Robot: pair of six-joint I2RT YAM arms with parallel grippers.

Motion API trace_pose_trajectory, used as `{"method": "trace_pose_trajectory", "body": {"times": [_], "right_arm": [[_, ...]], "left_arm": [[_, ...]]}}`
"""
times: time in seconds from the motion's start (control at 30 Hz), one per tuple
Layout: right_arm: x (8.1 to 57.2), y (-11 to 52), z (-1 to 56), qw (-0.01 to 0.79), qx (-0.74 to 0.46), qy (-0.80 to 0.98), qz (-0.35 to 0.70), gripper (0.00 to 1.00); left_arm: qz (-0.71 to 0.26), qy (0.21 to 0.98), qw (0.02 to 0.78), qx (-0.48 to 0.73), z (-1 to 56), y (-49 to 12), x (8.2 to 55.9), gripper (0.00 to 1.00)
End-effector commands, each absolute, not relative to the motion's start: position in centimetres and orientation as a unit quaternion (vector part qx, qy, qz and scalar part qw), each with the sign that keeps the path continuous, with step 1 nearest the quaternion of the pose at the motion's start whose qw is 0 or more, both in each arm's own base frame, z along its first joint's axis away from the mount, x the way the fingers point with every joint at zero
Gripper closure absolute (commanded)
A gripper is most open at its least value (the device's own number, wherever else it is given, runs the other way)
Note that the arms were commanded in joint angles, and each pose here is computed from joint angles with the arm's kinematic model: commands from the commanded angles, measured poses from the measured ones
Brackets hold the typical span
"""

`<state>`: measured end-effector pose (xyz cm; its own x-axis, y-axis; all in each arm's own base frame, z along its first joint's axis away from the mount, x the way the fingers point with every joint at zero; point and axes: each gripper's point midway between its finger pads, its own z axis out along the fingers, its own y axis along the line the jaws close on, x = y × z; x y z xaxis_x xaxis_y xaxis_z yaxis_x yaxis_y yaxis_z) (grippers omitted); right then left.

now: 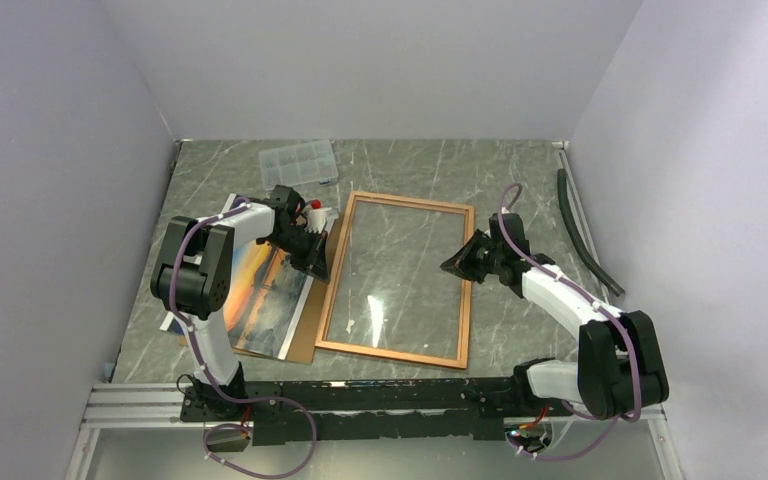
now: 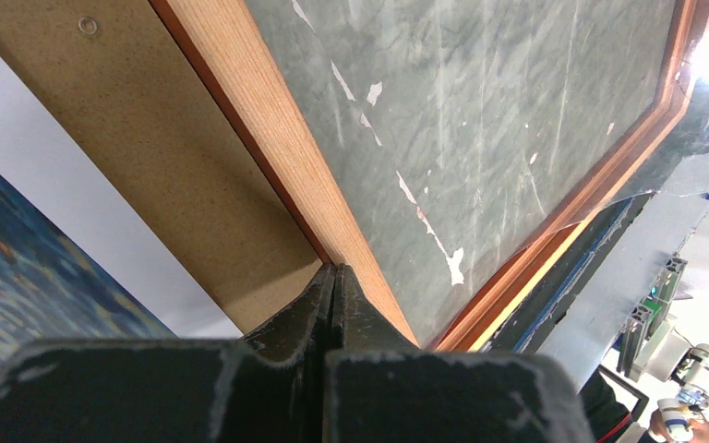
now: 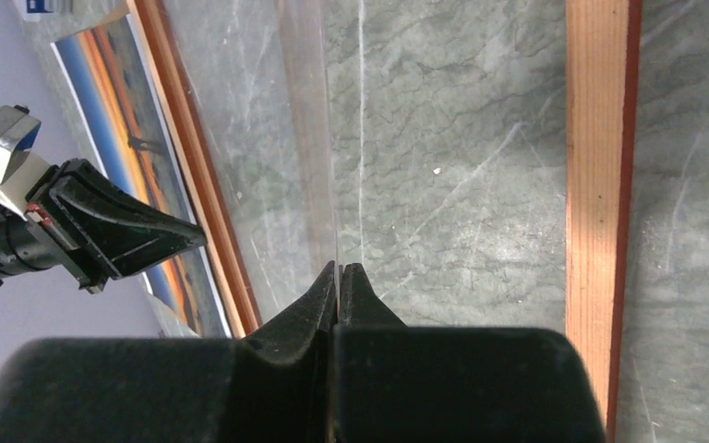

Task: Put the photo into the frame

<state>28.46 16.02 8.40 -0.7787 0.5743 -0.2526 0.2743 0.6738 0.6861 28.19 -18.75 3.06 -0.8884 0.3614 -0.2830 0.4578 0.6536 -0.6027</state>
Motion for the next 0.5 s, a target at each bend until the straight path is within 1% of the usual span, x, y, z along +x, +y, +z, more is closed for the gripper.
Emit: {"method": "trace_pose_trajectory", "body": {"times": [0.0, 0.13, 0.47], "right_arm": [[27.0, 17.1, 8.5, 0.203, 0.216, 0.895, 0.332, 1.00], [27.0, 16.9, 7.3, 0.198, 0.207, 0.905, 0.315, 1.00], [27.7, 16.1, 6.5, 0.207, 0.191, 0.919, 0.276, 1.00]], "left_arm": [[-0.330, 0.907, 0.075, 0.249, 1.5, -18.5, 28.4, 0.97], [-0.330, 0.907, 0.075, 0.249, 1.6, -18.5, 28.4, 0.97], [-0.332, 0.906, 0.077, 0.249, 1.9, -18.6, 28.4, 0.97]]}}
